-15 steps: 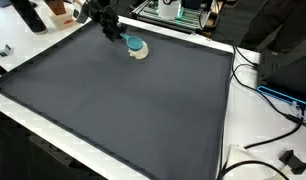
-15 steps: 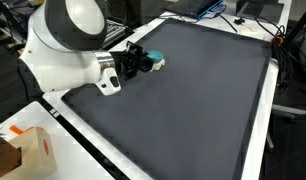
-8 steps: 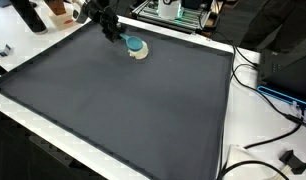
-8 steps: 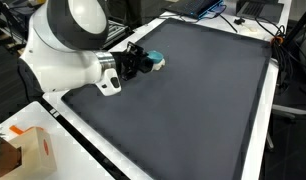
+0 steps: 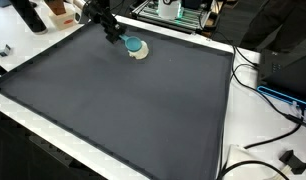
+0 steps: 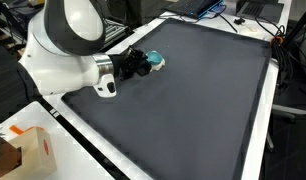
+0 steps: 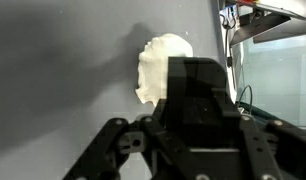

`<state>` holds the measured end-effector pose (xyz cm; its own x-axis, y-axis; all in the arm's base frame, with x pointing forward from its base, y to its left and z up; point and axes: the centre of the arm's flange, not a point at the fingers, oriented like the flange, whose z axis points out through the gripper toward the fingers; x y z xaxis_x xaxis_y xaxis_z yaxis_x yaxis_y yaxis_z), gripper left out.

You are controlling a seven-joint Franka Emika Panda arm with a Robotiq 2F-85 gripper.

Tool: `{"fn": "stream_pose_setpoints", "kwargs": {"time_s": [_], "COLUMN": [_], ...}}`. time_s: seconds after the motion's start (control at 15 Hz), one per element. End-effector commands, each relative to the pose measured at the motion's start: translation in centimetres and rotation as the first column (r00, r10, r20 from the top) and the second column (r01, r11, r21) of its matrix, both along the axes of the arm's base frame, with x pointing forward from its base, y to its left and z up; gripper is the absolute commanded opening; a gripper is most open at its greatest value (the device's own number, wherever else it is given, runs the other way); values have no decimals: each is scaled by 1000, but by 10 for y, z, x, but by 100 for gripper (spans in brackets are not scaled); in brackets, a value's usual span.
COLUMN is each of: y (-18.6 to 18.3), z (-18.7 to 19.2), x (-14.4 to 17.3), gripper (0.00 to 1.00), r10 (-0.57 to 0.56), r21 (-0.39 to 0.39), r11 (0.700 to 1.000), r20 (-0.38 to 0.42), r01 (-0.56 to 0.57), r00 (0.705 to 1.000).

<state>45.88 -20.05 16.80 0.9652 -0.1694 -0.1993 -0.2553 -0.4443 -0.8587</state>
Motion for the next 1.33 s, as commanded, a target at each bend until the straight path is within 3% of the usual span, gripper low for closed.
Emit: {"fn": "stream_pose_setpoints", "kwargs": {"time_s": [0.0,0.4,0.47,0.8,1.27], "y": [-6,-2,0,-1,9], "z": [-33,-25,-22,-16,26], "x": [-8,-1,-1,-4,-10], "gripper": [25,25,25,25,25], "r10": [66,122,96,55,99], "r21": [-138,-168,-121,-86,-117], "r11": [988,979,988,995,989], "r20": [-31,19,31,32,117], "r01": [-70,-117,-91,-52,-85], "r00": [997,992,995,998,988]}}
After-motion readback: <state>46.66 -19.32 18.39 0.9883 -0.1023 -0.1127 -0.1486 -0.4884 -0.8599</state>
